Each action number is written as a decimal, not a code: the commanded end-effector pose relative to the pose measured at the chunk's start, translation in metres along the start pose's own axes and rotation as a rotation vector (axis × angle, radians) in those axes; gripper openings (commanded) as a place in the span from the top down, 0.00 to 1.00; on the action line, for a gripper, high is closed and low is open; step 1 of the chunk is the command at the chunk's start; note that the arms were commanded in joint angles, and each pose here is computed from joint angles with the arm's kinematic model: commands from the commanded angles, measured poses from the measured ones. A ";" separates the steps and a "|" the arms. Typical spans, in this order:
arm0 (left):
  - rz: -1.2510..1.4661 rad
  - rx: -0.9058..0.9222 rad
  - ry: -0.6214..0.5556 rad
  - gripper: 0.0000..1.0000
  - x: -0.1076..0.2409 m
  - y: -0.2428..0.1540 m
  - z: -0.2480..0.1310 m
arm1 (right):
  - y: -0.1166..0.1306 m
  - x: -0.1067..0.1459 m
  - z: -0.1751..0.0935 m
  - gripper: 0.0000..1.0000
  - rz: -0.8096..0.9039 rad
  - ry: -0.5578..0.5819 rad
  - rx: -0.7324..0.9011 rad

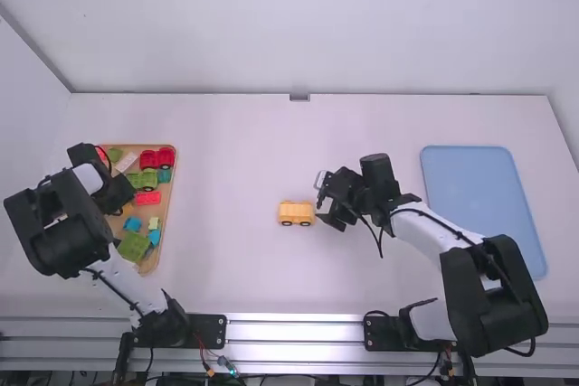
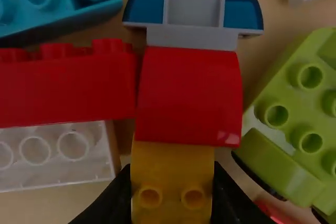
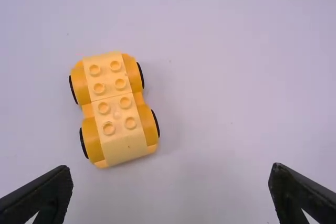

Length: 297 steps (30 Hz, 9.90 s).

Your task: Assemble lego blocks to make yellow taxi

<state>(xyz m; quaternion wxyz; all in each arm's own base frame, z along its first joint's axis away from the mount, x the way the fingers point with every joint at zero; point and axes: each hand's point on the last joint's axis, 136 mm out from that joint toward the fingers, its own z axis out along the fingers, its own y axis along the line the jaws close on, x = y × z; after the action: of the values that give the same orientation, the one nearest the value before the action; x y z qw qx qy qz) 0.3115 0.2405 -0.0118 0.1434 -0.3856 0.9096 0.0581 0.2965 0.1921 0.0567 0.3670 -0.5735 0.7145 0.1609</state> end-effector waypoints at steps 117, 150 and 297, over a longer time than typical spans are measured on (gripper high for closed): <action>1.819 1.457 -0.500 0.68 0.284 -0.241 -0.072 | 0.032 -0.007 -0.011 0.01 0.027 -0.408 -0.162; 1.783 1.562 -0.468 0.91 0.289 -0.305 -0.155 | 0.044 0.016 0.095 0.01 -0.009 -0.472 -0.365; 1.744 1.280 -0.235 0.69 0.334 -0.301 -0.075 | 0.046 0.020 0.097 0.62 -0.006 -0.474 -0.368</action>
<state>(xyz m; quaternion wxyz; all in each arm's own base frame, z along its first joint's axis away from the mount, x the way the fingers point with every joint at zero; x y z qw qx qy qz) 0.3026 -0.2361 0.0159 0.3925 0.5740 0.6252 -0.3543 0.2819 0.2557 -0.0262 0.4228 -0.5885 0.5496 0.4157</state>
